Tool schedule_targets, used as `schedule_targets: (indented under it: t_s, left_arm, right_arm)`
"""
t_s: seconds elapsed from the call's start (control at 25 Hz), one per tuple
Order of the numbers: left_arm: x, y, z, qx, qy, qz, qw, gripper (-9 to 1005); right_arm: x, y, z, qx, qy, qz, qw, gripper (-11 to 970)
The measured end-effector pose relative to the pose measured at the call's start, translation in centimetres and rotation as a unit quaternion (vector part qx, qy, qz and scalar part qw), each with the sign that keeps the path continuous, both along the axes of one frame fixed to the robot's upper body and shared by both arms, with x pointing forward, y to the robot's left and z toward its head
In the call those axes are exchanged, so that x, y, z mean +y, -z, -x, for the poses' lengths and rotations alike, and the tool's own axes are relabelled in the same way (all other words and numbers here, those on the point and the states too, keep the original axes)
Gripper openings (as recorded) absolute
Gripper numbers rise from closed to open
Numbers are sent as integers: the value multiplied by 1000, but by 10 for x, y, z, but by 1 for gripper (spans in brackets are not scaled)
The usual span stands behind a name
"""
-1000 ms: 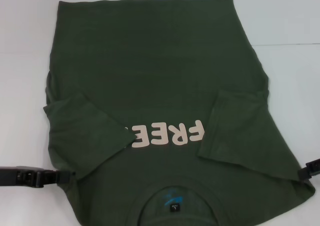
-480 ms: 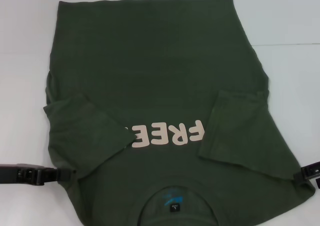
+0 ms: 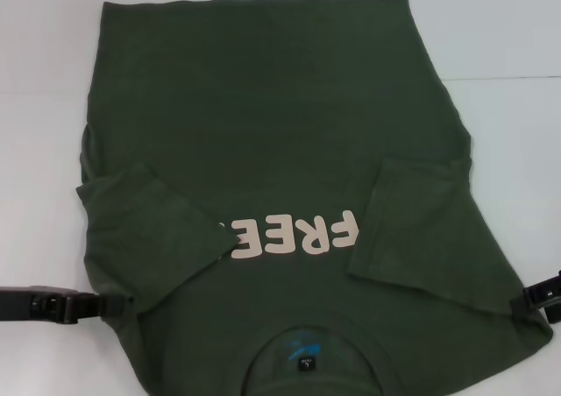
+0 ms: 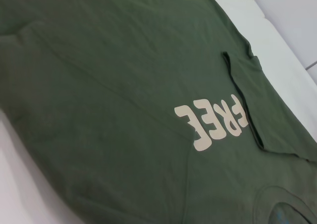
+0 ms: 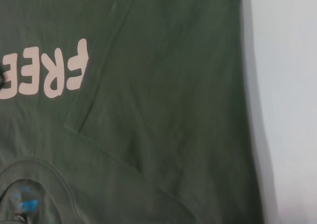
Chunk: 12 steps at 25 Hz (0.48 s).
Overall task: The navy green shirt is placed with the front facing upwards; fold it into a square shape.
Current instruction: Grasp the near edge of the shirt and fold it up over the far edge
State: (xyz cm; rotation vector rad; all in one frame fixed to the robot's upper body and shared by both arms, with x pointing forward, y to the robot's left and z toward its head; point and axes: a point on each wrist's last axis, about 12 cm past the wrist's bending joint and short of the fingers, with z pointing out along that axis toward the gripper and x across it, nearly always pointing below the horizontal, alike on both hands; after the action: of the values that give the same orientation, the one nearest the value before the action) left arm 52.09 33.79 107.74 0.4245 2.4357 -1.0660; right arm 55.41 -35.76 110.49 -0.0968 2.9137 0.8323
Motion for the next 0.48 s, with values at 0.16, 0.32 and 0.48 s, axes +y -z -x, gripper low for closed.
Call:
schedule_targets:
  t_s: [0.16, 0.32, 0.48]
  left_arm:
    - [0, 0, -1, -2, -1, -1, 1000, 43]
    - [0, 0, -2, -2, -1, 0, 1000, 44]
    - [0, 0, -2, -3, -2, -1, 1000, 45]
  right_arm:
    - [-1, 0, 0, -2, 0, 2, 1000, 765]
    - [0, -1, -1, -4, -2, 2, 1000, 763]
    - [1, -2, -3, -5, -2, 2, 1000, 764]
